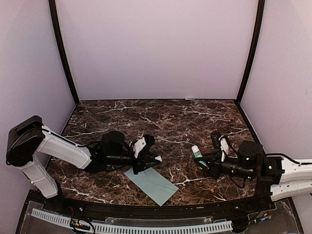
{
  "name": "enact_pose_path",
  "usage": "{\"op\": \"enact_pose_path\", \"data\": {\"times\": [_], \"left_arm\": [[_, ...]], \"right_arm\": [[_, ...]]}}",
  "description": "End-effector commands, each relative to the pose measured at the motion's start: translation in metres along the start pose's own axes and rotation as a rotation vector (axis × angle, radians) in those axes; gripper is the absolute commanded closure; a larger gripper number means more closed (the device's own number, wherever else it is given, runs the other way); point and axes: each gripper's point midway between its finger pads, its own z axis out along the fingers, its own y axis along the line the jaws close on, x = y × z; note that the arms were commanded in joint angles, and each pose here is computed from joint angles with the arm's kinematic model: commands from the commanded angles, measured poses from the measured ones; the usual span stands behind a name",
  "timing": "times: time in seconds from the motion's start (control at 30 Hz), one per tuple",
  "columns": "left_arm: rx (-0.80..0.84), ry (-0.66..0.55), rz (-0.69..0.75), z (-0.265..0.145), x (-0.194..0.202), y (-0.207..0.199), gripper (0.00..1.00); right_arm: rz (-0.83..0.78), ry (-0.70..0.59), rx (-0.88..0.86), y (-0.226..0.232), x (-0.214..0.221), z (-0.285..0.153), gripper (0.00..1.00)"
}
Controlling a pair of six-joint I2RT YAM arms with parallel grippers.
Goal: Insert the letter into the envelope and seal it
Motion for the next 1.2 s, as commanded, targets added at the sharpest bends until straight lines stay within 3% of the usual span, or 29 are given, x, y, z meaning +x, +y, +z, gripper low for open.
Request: {"op": "enact_pose_path", "data": {"times": [0.0,0.3,0.67,1.17], "left_arm": [[0.056,0.007,-0.125,-0.013,-0.021,-0.015,0.96],[0.218,-0.029,-0.212,-0.045,-0.054,-0.051,0.96],[0.497,-0.03,-0.273,-0.058,-0.067,-0.096,0.92],[0.581,-0.042,-0.339,-0.071,-0.084,-0.117,0.92]], "right_arm": [[-0.124,-0.176,0.034,0.007,-0.051,-0.001,1.0],[-0.419,-0.221,0.083,0.014,-0.077,0.007,1.0],[-0.798,-0.174,-0.203,0.074,-0.054,0.003,1.0],[-0.969,-0.041,-0.225,0.098,-0.026,0.018,1.0]]}}
